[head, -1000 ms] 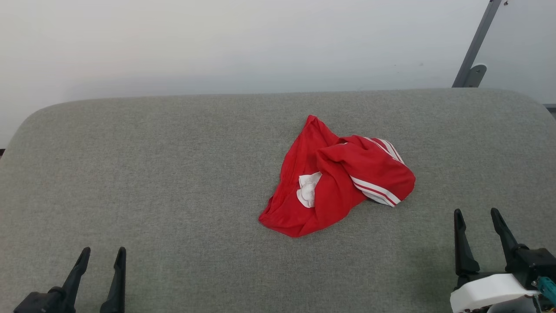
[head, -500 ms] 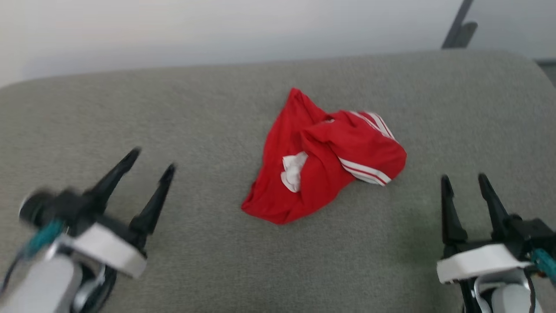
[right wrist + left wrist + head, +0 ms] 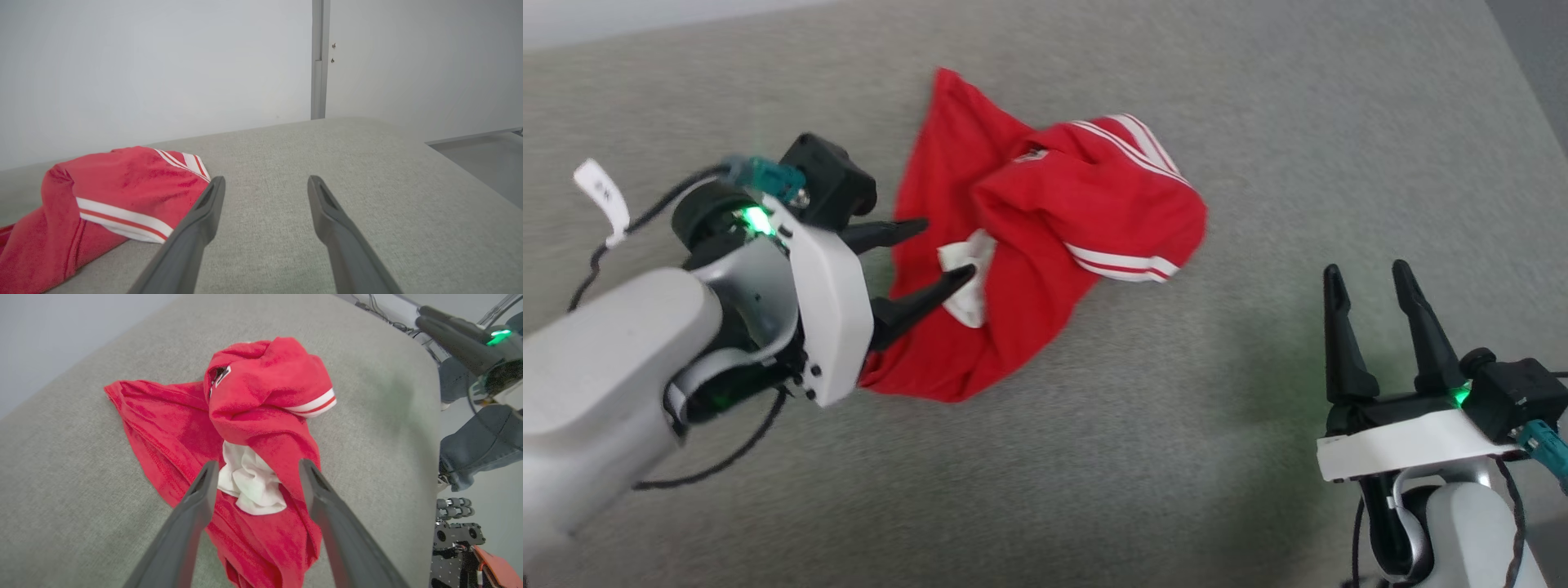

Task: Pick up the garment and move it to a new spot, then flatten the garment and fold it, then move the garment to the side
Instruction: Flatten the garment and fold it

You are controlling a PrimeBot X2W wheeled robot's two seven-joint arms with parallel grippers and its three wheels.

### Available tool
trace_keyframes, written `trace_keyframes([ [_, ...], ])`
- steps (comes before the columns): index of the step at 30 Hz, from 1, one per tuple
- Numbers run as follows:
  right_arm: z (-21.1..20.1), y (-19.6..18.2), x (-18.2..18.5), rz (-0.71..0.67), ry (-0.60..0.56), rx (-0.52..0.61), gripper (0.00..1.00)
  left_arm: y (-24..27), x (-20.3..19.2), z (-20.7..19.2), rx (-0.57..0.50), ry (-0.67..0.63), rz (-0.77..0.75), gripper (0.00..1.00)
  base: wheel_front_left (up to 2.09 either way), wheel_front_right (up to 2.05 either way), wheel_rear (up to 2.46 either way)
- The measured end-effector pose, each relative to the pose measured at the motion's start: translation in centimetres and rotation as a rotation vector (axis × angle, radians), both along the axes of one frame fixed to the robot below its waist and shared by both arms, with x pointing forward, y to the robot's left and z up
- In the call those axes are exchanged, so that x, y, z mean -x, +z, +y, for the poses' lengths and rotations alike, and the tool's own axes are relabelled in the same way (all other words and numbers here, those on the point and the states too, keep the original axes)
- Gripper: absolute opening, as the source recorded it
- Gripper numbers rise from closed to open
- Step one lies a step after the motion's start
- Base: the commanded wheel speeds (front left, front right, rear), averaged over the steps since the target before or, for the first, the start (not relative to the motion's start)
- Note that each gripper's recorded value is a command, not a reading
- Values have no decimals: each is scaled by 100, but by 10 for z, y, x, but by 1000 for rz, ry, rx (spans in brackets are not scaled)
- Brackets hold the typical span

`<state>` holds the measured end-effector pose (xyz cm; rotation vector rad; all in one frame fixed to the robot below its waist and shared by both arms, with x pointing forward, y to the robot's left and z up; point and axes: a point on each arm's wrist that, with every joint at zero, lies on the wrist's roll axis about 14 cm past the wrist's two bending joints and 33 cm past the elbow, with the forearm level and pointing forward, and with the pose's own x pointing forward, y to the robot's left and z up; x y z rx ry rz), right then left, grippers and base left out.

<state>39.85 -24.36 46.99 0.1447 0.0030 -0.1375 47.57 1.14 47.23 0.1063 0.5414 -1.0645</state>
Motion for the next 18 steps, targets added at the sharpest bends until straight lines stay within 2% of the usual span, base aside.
trace_keyframes([
  [5,-17,-7,11,29,-58,-5,100,-36,-16,-9,-115,-50,80,100,0,0,0],
  [14,-36,-10,25,53,-121,8,100,-70,-20,-14,-183,-78,182,99,0,0,0],
  [15,-36,-9,25,51,-121,8,100,-69,-19,-15,-178,-78,185,82,0,0,0],
  [17,-36,-8,24,47,-118,7,100,-69,-17,-15,-178,-77,189,59,0,0,0],
  [18,-35,-8,24,45,-115,8,100,-69,-15,-14,-181,-78,193,43,0,0,0],
])
